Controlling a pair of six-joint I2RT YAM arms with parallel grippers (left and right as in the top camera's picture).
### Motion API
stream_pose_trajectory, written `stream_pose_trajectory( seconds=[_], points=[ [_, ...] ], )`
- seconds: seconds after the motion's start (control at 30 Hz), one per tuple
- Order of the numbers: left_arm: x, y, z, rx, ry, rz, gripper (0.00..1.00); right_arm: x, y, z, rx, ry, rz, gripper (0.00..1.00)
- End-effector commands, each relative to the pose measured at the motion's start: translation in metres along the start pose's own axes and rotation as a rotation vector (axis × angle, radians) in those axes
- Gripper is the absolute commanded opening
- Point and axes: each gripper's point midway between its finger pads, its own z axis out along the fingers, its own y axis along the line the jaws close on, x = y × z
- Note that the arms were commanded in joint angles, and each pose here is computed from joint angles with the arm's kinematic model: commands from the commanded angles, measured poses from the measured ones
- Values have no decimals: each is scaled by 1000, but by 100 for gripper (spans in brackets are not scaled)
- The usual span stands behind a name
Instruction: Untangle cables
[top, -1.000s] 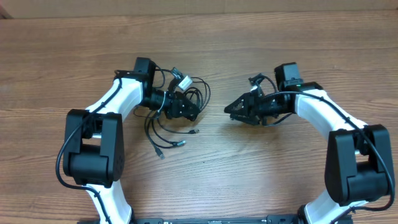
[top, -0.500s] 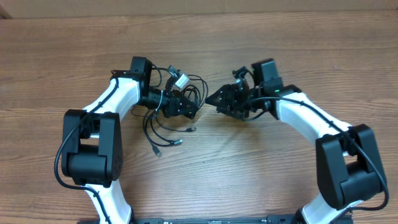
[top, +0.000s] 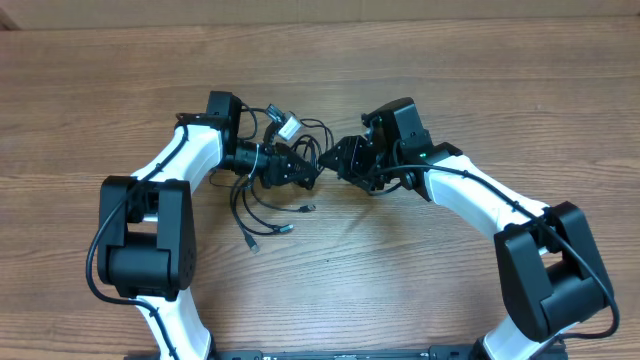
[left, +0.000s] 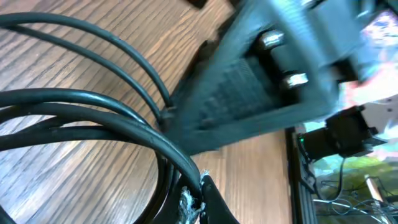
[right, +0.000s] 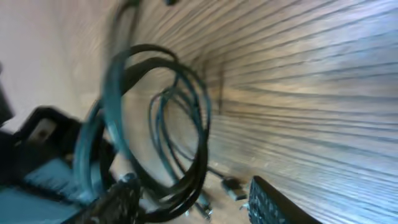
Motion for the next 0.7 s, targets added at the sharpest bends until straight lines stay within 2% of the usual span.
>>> stream_pose_trajectory(
  seconds=[0.0,0.23,0.33,0.37,0.43,0.57,0.67],
  points=[
    [-16,-20,-4,58,-56,73,4,-7,-1,4,51,-57,-3,54],
    [-16,-20,-4,59,-56,70,4,-6,-2,9,91,-92,-27,54],
    [-16,-20,-4,58,-56,69,4,-10,-12,8,142,-125,-20,42],
    [-16,-20,-4,58,-56,70,4,-11,-18,7,174,-137,-12,33],
    [-16,-19,-4,56,-55,70,4,-12,-29,5,224,-150,3,23],
    [-14,-17,-4,42,-46,69,4,-11,-54,-3,345,-174,34,16],
    [-14,-16,-4,38,-44,70,4,-10,-59,-4,368,-174,40,14]
  ],
)
